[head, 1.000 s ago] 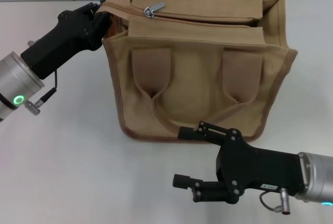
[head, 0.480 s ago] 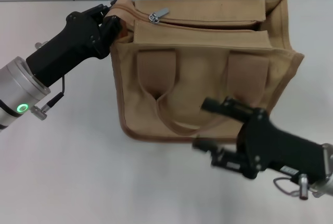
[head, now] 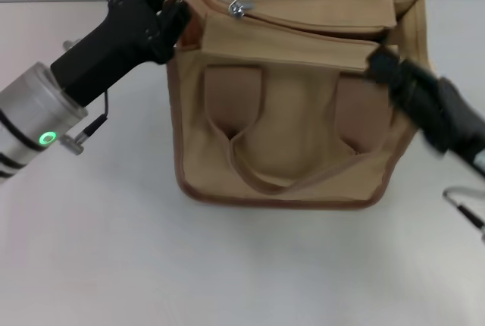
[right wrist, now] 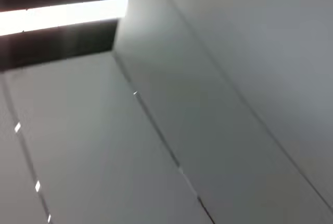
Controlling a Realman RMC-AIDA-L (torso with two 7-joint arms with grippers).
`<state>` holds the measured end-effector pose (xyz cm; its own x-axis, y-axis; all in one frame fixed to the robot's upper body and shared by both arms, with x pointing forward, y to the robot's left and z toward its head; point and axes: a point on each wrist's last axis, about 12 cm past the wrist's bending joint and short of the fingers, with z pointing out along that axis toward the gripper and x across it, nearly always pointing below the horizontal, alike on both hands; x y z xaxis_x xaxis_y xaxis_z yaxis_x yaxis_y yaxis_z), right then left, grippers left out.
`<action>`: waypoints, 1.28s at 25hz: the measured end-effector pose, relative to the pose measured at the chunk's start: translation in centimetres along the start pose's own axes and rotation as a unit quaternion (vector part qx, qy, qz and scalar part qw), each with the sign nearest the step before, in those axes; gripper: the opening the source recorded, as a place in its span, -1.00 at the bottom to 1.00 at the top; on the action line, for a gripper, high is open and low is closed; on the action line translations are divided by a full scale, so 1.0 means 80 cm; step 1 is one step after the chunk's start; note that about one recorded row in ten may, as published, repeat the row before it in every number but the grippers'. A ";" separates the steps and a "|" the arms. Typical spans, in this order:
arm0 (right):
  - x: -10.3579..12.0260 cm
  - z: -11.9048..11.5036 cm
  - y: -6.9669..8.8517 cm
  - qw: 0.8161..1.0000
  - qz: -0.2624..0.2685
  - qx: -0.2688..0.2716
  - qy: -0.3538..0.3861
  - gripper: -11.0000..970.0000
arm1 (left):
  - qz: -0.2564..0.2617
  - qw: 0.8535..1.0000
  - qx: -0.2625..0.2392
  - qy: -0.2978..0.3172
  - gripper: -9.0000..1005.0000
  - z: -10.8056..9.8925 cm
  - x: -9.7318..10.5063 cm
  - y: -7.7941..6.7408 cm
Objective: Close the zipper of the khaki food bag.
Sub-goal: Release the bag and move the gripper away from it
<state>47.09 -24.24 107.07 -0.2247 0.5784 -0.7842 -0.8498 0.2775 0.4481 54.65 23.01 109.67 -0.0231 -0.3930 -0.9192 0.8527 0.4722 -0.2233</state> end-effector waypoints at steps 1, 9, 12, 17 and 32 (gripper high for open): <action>-0.005 0.002 -0.006 0.999 0.031 0.009 -0.006 -0.14 | 0.001 1.000 0.005 -0.001 -0.86 0.004 -0.001 0.000; -0.016 0.033 -0.032 0.979 0.199 0.037 -0.021 -0.33 | 0.011 1.000 0.025 -0.003 -0.86 0.031 -0.001 -0.003; -0.014 0.053 -0.037 0.976 0.215 0.033 -0.016 -0.35 | 0.013 0.999 0.028 -0.005 -0.86 0.036 0.000 -0.004; -0.001 0.081 -0.046 0.969 0.241 0.054 -0.006 -0.35 | 0.014 0.999 0.031 -0.007 -0.86 0.041 -0.002 -0.003; 0.003 0.097 -0.042 0.970 0.243 0.034 0.010 -0.35 | 0.012 0.999 0.048 -0.014 -0.86 0.054 -0.005 -0.006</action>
<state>53.55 -19.10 108.72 -0.6002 0.6380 -0.4824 -0.6088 0.0268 0.7929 56.46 19.54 111.53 0.0109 -0.4045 -0.9145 0.8993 0.4038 -0.1679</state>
